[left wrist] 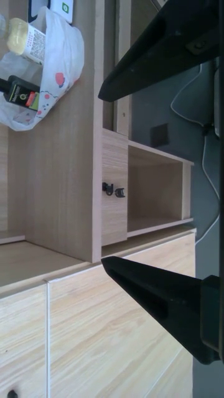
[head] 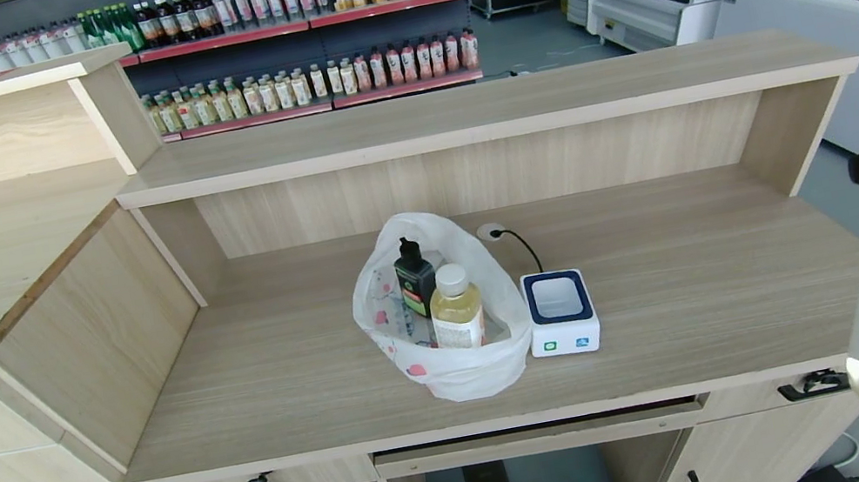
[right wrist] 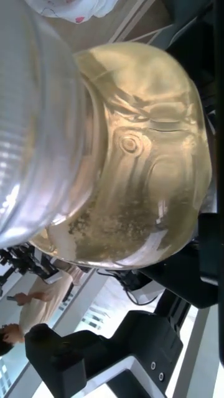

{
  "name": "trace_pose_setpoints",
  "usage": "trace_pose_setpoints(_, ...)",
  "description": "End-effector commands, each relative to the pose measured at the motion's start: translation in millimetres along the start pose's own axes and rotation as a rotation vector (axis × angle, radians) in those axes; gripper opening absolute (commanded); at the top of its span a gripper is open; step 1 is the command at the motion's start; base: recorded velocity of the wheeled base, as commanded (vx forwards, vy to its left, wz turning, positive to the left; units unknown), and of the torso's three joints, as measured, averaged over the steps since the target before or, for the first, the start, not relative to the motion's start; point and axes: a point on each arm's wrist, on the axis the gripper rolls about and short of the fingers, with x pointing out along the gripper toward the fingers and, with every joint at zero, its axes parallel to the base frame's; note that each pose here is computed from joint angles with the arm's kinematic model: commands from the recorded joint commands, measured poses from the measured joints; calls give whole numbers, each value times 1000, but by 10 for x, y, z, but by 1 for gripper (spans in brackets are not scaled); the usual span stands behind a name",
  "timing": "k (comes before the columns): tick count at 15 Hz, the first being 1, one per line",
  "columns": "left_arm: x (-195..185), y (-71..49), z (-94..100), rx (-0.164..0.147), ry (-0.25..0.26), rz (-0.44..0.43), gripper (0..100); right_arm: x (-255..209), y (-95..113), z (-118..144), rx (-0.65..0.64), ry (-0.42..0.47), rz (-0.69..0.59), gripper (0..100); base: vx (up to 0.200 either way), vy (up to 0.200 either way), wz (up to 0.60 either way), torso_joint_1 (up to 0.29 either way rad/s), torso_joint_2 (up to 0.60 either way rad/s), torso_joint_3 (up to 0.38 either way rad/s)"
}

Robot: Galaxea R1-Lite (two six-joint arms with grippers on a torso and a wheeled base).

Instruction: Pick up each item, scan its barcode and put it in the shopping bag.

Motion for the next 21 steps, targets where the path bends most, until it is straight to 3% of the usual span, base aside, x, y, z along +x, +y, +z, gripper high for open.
trace_pose_setpoints(1, 1, 0, 0, 0, 2, 0, 100, -16, 21, -29, -1, 0, 1, 0, 0, 0, 0, 0, 0, 0)
trace_pose_setpoints(16, 1, 0, 1, 0, 1, 0, 100, -57, 74, -53, -24, -9, -4, 0, 0, 0, 0, 0, 0, 0)
trace_pose_setpoints(21, 1, 0, 0, 0, 2, 0, 100, -25, -21, -68, -44, -1, -27, 0, 0, 0, 0, 0, 0, 0)
